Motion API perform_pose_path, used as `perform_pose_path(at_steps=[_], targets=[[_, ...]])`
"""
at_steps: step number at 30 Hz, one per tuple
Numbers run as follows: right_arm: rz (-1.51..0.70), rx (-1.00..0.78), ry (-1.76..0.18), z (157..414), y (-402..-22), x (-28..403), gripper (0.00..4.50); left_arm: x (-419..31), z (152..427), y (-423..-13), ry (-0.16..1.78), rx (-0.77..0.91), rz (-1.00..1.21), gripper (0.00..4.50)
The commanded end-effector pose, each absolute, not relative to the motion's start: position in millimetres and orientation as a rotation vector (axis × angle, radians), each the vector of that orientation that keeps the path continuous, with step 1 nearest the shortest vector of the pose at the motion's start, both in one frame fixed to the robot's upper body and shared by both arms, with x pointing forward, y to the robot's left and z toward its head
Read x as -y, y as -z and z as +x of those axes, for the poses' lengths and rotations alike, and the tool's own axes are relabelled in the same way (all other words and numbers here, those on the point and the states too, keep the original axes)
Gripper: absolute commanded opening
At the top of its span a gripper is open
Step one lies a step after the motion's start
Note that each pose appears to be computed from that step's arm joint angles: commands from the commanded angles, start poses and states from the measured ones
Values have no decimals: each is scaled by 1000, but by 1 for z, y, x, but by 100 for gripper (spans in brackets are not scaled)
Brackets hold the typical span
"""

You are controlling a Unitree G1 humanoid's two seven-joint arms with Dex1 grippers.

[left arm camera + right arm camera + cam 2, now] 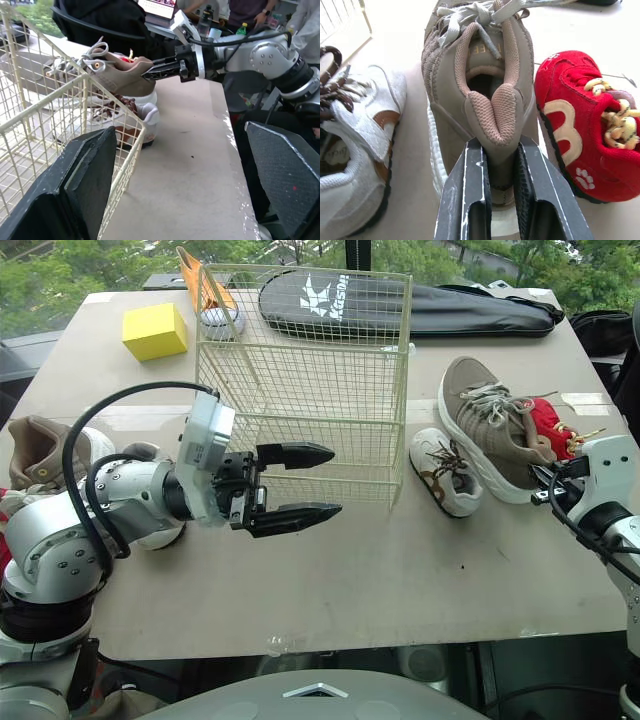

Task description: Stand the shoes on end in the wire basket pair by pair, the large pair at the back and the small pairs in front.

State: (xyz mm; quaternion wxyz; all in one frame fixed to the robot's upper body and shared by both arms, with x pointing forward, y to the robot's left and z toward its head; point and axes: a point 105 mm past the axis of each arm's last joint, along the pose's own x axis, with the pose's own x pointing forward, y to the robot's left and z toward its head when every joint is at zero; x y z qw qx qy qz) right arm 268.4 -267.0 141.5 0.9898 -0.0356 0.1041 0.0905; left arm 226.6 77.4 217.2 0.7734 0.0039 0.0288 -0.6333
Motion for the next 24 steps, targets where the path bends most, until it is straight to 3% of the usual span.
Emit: perform_pose_path(at_steps=[1,12,17,19,24], targets=[[-88,46,-169,269,-193,262,5,-76,230,-236,1356,15,-28,450],[-23,511,-150,274,-299,256,5,-87,266,-290,1164,172,-299,450],[-168,626,-600,258,-362,204,5,-117,286,-334,1064,220,-565,450],[-195,622,-674,254,-368,198,5,-124,289,-340,1046,223,-607,450],[-378,497,-1104,231,-367,165,5,-169,311,-375,943,304,-845,450]])
